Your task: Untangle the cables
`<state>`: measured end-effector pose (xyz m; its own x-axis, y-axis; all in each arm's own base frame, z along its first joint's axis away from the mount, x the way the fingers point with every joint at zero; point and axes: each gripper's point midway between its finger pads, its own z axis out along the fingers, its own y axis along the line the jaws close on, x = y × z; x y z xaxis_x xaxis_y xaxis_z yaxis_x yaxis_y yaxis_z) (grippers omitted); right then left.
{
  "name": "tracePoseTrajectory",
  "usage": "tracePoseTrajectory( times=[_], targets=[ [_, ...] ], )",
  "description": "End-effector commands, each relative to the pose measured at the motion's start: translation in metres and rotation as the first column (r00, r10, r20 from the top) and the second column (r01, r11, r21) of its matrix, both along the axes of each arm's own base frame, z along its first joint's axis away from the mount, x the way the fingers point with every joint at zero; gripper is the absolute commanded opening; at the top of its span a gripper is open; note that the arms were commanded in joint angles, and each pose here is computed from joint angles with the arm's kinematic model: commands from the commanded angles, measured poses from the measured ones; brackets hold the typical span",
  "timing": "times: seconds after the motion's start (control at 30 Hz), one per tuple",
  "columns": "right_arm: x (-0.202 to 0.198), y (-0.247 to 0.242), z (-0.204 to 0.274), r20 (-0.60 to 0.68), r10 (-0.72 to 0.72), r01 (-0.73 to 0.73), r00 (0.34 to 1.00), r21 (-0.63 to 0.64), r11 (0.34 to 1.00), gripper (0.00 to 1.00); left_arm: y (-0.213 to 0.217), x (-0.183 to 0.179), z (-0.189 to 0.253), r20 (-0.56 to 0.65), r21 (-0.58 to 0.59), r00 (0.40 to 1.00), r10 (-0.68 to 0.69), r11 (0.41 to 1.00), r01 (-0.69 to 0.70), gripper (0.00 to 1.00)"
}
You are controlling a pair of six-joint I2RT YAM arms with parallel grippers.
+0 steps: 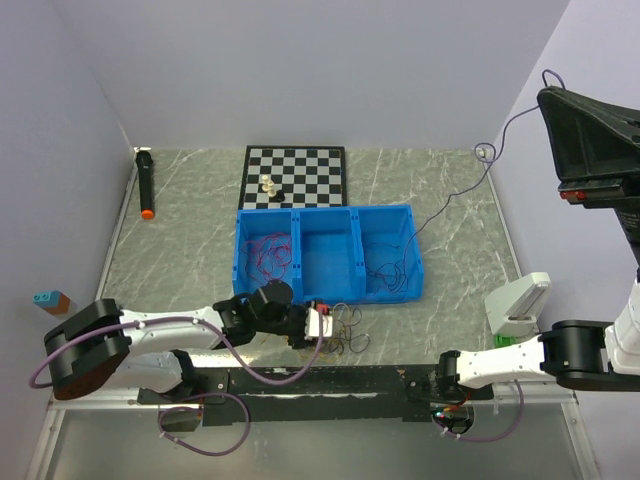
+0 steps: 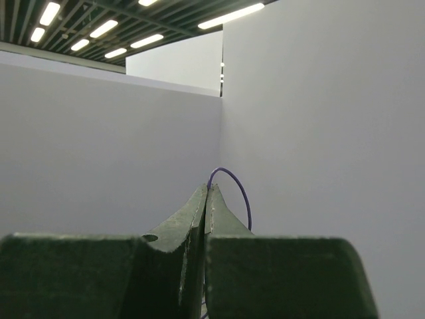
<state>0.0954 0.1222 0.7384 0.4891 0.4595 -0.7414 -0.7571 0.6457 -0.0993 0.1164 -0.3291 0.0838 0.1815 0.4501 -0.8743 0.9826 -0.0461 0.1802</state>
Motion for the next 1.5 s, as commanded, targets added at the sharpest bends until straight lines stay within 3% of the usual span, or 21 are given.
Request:
tracePoseTrajectory(
  times=[0.0,0.07,0.23,0.4,0.7,0.87,1.0,1.3,1.47],
  targets=[
    [-0.010,-0.027,0.015,0.043,0.009,-0.012,0.999,0.071,0.997,0.00,-0.006,-0.017,-0.007,0.151,0.037,0.974,-0.171,0.985,0.167,0.23],
    [-0.008,-0.039,0.018,0.044,-0.030,0.026,0.999,0.087,0.996,0.00,0.002,-0.018,-0.018,0.195,0.084,0.961,-0.195,0.980,0.182,0.01],
    [0.013,-0.061,0.015,0.032,-0.215,0.211,0.976,0.080,0.974,0.00,0.032,-0.016,-0.038,0.260,0.228,0.931,-0.258,0.953,0.200,0.01],
    [0.022,-0.079,0.018,0.045,-0.340,0.334,0.939,0.100,0.937,0.00,0.057,-0.016,-0.044,0.223,0.317,0.940,-0.257,0.931,0.180,0.01],
    [0.047,-0.020,0.000,0.053,-0.411,0.413,0.910,-0.038,0.910,0.00,0.032,0.001,0.025,0.237,0.180,0.960,-0.152,0.977,0.110,0.01],
    [0.058,0.025,-0.021,0.039,-0.382,0.384,0.923,-0.100,0.918,0.00,0.029,-0.001,0.060,0.221,0.156,0.961,-0.166,0.979,0.133,0.01],
    [0.089,0.071,-0.062,-0.019,-0.391,0.379,0.920,-0.209,0.901,0.00,0.033,-0.011,0.073,0.186,0.153,0.962,-0.199,0.973,0.172,0.01],
    [0.154,0.085,-0.100,-0.083,-0.460,0.423,0.884,-0.277,0.863,0.00,0.045,-0.008,0.081,0.202,0.132,0.962,-0.185,0.978,0.161,0.01],
    [0.177,0.076,-0.114,-0.144,-0.456,0.411,0.878,-0.261,0.874,0.00,0.050,-0.006,0.078,0.219,0.132,0.959,-0.181,0.979,0.154,0.01]
  ],
)
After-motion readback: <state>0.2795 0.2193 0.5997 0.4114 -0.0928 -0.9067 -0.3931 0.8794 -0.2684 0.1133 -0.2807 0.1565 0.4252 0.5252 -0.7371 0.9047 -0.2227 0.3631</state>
